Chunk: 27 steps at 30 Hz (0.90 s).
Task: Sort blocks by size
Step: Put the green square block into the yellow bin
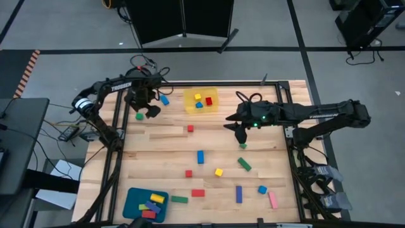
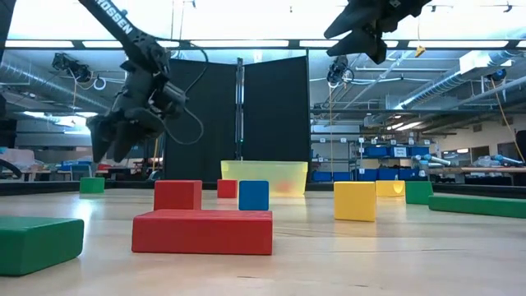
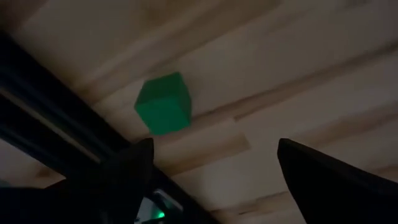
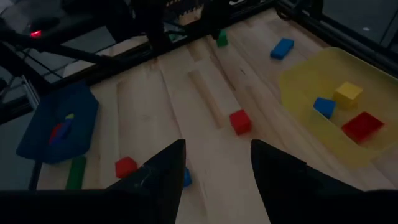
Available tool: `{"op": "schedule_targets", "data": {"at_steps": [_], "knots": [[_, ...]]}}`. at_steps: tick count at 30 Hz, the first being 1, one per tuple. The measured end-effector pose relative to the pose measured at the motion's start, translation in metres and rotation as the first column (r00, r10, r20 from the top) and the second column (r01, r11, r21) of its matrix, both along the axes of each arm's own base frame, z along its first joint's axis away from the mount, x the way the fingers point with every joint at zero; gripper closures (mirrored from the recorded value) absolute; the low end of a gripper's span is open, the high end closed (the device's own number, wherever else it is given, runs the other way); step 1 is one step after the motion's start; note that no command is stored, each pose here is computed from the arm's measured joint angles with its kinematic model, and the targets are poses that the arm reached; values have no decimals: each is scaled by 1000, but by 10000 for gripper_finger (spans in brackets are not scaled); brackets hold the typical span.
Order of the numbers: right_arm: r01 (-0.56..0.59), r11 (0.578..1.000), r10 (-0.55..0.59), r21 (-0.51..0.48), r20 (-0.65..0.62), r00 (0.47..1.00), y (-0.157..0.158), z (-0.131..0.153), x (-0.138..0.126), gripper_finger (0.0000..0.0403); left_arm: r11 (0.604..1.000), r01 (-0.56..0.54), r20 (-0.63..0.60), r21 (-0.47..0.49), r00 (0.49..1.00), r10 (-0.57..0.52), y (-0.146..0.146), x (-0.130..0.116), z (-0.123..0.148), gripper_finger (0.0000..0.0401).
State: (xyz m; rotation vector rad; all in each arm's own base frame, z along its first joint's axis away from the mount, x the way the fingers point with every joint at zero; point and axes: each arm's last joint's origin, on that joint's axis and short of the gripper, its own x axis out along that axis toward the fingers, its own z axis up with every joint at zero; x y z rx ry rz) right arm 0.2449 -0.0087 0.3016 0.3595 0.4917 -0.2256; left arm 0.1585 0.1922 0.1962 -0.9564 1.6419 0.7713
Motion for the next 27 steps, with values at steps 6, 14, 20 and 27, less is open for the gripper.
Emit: {"op": "schedule_targets", "data": {"at_steps": [6,14,20,27], "knots": [[-2,1000,2,0,-3,1000,0,-1,0,211,990,-133,63,-50,989,136,7,-14,-10,50],[7,1000,-7,16,1,1000,0,-1,1,211,979,-195,80,-59,977,199,12,-25,-18,50],[18,999,-19,35,3,1000,0,-1,1,211,982,-189,35,0,981,189,15,-30,-17,50],[44,998,-44,51,6,999,0,-1,1,211,983,-185,38,0,982,185,15,-34,-21,50]]}}
